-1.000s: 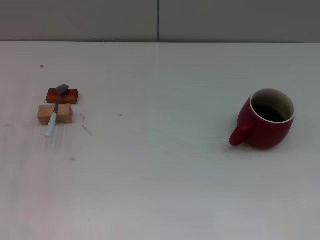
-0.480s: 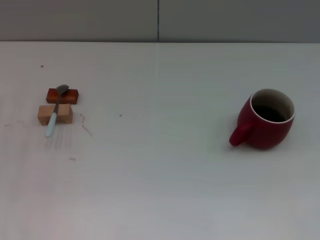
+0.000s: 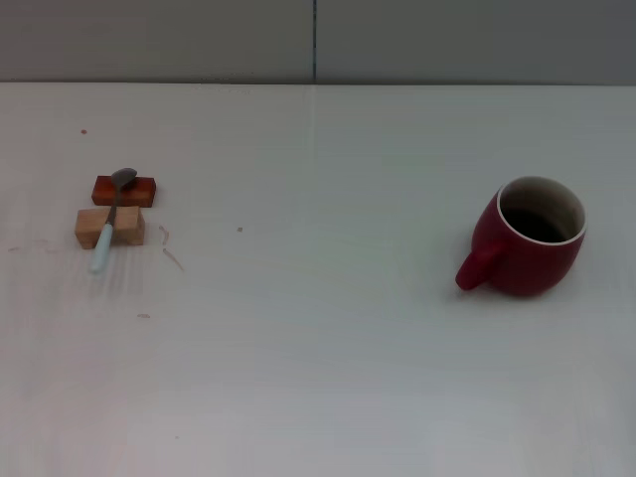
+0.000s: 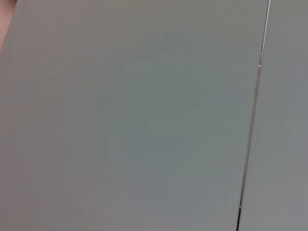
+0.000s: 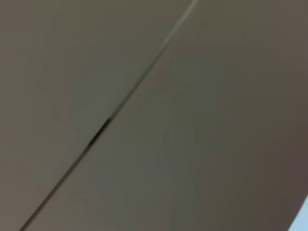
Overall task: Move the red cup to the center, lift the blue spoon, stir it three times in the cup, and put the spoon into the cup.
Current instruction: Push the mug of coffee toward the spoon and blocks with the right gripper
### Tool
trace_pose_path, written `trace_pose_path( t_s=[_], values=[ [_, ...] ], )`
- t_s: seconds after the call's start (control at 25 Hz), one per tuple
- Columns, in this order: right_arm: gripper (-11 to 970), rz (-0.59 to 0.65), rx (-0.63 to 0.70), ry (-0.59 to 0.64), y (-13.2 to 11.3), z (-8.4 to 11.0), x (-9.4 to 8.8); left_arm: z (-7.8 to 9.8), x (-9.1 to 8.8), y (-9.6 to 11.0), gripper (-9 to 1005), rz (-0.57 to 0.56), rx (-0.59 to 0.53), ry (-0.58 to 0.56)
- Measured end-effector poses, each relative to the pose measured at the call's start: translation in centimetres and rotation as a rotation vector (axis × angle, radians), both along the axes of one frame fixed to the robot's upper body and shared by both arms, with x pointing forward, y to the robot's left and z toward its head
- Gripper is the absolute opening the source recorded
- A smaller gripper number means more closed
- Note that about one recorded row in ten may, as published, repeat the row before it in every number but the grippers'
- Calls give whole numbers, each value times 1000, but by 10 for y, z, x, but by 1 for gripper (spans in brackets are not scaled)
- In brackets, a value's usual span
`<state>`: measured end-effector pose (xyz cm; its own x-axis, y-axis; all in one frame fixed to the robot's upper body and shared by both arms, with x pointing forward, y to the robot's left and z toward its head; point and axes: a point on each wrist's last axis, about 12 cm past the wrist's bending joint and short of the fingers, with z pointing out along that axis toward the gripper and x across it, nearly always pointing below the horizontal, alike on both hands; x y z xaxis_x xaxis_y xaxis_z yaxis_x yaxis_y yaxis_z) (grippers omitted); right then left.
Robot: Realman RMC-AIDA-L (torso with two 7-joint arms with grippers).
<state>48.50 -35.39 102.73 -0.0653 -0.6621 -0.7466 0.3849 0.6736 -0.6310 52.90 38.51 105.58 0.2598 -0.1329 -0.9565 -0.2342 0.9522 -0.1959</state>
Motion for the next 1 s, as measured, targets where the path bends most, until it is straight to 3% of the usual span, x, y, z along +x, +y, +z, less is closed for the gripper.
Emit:
trace_pose_path(
  t_s=[0.32, 0.56, 1.0],
  values=[
    [109, 29, -385, 155, 21, -10, -9, 1, 0, 0, 812, 0, 1, -3],
    [108, 79, -581, 222, 37, -16, -13, 1, 0, 0, 810, 0, 1, -6],
    [108, 205, -599, 322, 56, -34, -19, 0, -3, 2, 806, 8, 0, -2]
  ],
)
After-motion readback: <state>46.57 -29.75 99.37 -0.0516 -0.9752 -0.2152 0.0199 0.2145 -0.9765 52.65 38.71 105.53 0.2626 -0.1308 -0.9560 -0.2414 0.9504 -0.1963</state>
